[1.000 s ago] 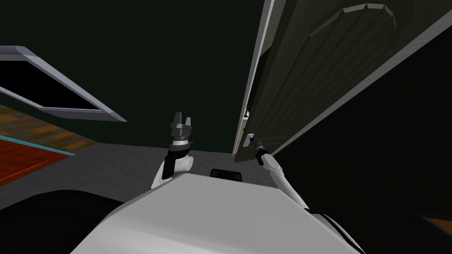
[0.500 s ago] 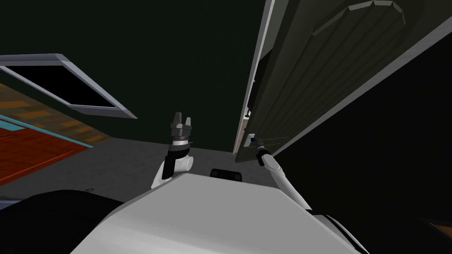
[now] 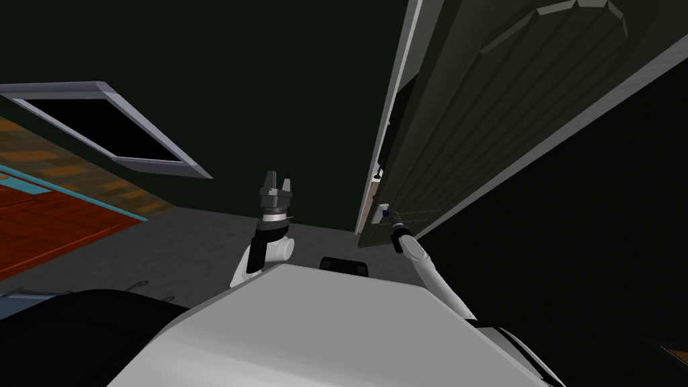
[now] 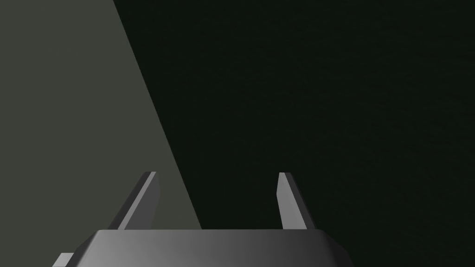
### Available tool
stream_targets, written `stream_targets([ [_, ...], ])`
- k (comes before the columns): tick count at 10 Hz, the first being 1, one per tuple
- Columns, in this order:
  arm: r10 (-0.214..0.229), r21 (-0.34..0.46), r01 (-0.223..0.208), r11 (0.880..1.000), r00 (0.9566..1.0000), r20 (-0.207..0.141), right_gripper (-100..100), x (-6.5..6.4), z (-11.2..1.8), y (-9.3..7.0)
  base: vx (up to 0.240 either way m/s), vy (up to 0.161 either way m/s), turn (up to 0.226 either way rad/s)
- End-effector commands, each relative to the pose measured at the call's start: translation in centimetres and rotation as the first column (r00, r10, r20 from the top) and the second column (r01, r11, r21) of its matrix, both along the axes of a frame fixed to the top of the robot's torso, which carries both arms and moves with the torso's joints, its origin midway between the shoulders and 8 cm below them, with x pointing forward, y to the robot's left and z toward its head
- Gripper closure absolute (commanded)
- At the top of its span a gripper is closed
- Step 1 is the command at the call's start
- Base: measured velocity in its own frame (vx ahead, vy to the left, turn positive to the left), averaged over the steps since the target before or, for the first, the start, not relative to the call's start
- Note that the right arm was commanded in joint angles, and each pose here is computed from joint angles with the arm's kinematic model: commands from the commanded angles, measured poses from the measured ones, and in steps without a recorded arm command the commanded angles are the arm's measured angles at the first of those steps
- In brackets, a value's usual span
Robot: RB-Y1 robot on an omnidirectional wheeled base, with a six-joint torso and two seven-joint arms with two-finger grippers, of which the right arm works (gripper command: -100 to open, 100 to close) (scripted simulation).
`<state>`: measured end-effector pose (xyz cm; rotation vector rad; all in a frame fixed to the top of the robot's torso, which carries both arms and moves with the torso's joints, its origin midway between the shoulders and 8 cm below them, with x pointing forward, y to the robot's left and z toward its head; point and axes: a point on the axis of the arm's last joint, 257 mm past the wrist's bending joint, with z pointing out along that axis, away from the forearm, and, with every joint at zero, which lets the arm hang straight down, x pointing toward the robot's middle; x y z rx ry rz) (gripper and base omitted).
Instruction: Pull the door open
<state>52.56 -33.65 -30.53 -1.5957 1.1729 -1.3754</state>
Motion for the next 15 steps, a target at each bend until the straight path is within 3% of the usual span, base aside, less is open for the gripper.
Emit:
stream_targets([
  [1, 0.016, -0.021, -0.017, 1.0, 0.9995, -0.028, 100, -0.7, -1.4, 0.7, -0.05, -0.048, 0.048],
  [3, 0.024, -0.121, -0.027, 0.992, 0.9994, -0.026, 100, -1.1, -1.4, 0.4, -0.07, -0.046, 0.113],
  [5, 0.036, -0.229, -0.04, 0.973, 0.9991, -0.023, 100, -1.4, -1.4, 0.1, -0.114, -0.078, 0.138],
  [6, 0.036, -0.231, -0.041, 0.972, 0.9991, -0.022, 100, -1.4, -1.4, 0.1, -0.066, -0.047, 0.041],
  [7, 0.043, -0.287, -0.047, 0.957, 0.9989, -0.02, 100, -1.6, -1.3, -0.1, -0.062, -0.038, 0.098],
  [9, 0.043, -0.287, -0.047, 0.957, 0.9989, -0.02, 100, -1.6, -1.3, -0.1, -0.032, -0.021, 0.016],
  [10, 0.051, -0.343, -0.054, 0.938, 0.9985, -0.018, 100, -1.8, -1.3, -0.2, -0.039, -0.022, 0.114],
  [12, 0.051, -0.343, -0.054, 0.938, 0.9985, -0.018, 100, -1.8, -1.3, -0.2, -0.02, -0.03, 0.024],
  [13, 0.06, -0.399, -0.061, 0.915, 0.9981, -0.015, 100, -2.0, -1.2, -0.2, -0.036, -0.023, 0.086],
  [14, 0.06, -0.399, -0.061, 0.915, 0.9981, -0.015, 100, -2.0, -1.2, -0.2, -0.049, -0.033, 0.058],
  [15, 0.07, -0.453, -0.068, 0.889, 0.9975, -0.012, 100, -2.2, -1.1, -0.3, -0.054, -0.036, 0.136],
])
